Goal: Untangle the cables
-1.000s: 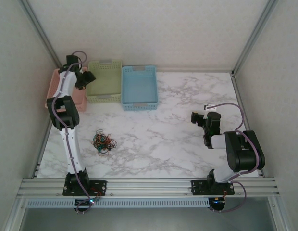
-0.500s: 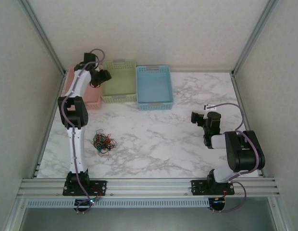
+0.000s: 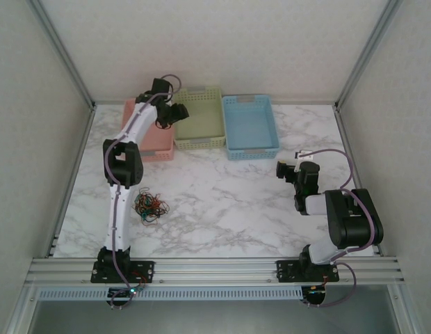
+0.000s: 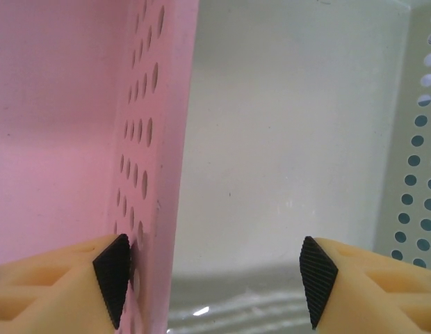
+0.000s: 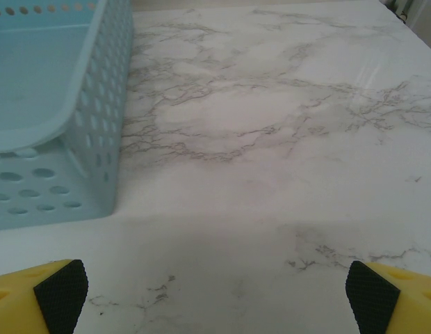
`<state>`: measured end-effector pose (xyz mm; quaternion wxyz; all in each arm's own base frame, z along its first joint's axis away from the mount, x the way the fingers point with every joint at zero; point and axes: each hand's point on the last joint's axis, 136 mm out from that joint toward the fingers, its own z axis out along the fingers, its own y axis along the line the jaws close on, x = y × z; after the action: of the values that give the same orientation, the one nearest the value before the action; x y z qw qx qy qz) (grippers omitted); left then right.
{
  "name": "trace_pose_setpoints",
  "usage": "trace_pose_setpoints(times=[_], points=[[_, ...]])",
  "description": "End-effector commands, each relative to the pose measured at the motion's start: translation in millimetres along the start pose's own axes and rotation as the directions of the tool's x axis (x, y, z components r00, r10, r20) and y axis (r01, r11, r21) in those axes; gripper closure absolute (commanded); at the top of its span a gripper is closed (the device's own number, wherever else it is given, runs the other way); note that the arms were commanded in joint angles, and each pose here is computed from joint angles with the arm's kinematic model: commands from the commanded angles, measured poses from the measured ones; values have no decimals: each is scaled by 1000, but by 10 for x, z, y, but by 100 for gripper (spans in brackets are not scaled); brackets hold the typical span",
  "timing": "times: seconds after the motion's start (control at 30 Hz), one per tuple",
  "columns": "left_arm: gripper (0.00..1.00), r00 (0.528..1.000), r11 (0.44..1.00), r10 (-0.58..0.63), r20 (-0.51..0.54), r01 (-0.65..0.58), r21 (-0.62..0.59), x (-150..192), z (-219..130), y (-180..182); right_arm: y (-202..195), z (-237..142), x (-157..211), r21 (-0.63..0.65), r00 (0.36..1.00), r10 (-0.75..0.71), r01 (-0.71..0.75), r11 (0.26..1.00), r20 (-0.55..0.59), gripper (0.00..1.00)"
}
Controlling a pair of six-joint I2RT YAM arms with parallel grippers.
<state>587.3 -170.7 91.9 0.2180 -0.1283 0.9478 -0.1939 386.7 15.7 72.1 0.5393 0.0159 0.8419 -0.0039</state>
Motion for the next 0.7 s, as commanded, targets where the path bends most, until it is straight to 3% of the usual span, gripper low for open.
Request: trace_pose_setpoints(times=[0.0, 0.37, 0.5, 0.67], points=[[32, 1000, 999, -28, -5, 29, 38, 47, 110, -212, -3, 17, -122, -1, 999, -12, 12, 1000, 30, 1], [26, 1000, 999, 11, -4, -11, 49, 80, 114, -412, -4, 16, -123, -1, 999, -12, 12, 1000, 30, 1], [19, 999, 999, 37, 29, -38, 22, 4, -68, -413, -4, 16, -125, 0, 999, -12, 12, 1000, 30, 1], [11, 987, 998, 68, 147, -66, -18, -292, -500, -421, -5, 17, -123, 0, 999, -11, 11, 1000, 30, 1]])
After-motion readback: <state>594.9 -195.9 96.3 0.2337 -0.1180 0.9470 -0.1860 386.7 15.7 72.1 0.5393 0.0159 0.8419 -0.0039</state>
